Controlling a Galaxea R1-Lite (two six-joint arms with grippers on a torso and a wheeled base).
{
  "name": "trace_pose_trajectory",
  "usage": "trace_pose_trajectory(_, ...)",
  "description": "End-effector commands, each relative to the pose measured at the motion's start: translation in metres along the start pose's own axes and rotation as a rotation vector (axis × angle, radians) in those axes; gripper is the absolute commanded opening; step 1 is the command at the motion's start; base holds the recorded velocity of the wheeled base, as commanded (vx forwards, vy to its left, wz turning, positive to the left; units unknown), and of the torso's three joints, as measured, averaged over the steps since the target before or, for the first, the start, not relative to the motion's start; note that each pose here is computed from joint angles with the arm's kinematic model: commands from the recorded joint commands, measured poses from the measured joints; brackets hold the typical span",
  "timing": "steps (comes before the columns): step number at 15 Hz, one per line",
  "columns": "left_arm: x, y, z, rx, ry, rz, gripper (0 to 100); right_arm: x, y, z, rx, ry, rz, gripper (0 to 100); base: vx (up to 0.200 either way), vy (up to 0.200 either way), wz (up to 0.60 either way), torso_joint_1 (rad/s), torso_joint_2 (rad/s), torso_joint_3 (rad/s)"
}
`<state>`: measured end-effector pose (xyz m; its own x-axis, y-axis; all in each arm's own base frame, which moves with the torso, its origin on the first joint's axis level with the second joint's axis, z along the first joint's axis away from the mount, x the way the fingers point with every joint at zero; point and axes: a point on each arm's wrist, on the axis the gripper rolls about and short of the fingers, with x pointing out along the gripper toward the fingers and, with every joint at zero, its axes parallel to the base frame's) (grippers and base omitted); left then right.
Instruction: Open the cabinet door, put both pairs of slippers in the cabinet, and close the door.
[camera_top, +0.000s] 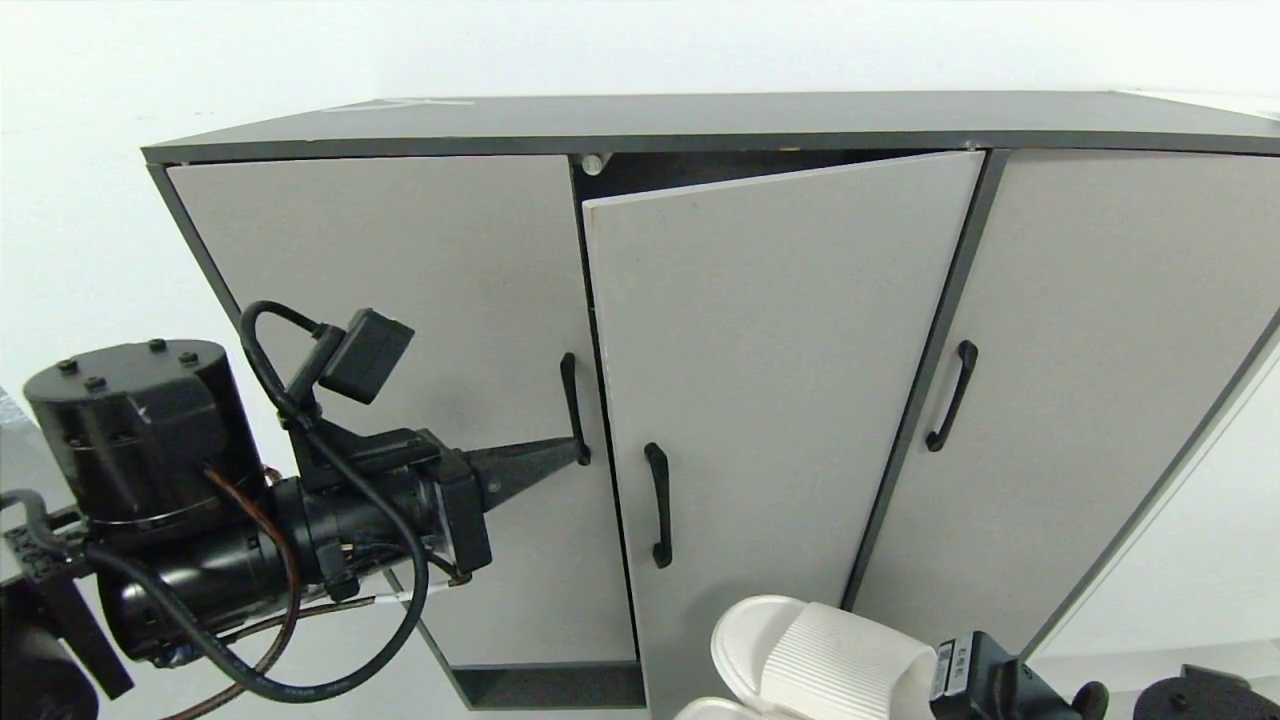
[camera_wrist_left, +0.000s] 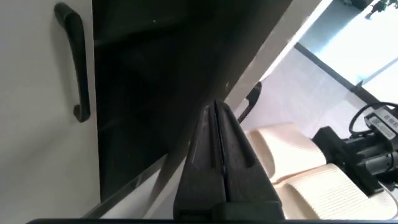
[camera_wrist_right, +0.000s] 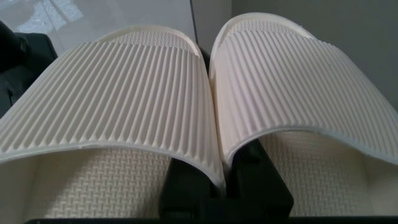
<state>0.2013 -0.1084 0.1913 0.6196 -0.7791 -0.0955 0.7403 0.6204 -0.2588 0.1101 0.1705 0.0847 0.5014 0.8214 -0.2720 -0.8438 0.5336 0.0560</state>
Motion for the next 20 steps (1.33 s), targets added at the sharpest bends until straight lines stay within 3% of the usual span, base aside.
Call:
trace_pose_trajectory(1,0.026,0.013,0.003,-0.03,0.013,0.01,0,-0.001,0.002,-0.002,-0.002,0.009,0.01,0,0.0,0.0,0.0,0.0,0.0,0.0)
trace_pose_trajectory(4,0.059,0.023,0.012,-0.106,-0.011,0.031,0,-0.007,0.004,-0.007,-0.019,0.034,0.065,0,0.0,0.0,0.0,0.0,0.0,0.0)
trace_pose_trajectory(15,0.07,0.012,0.009,-0.097,-0.003,0.009,0,-0.008,0.009,-0.009,-0.046,0.045,0.127,0,0.0,0.0,0.0,0.0,0.0,0.0)
trace_pose_trajectory(17,0.072,0.007,0.008,-0.097,0.002,-0.004,0,-0.008,0.009,-0.009,-0.045,0.045,0.126,0,-0.2,0.0,0.0,-0.005,0.0,0.002)
trace_pose_trajectory(20,0.075,-0.008,0.002,-0.095,0.021,-0.05,0,-0.008,0.009,-0.008,-0.045,0.041,0.128,0,-0.2,0.0,0.0,0.002,0.0,0.001)
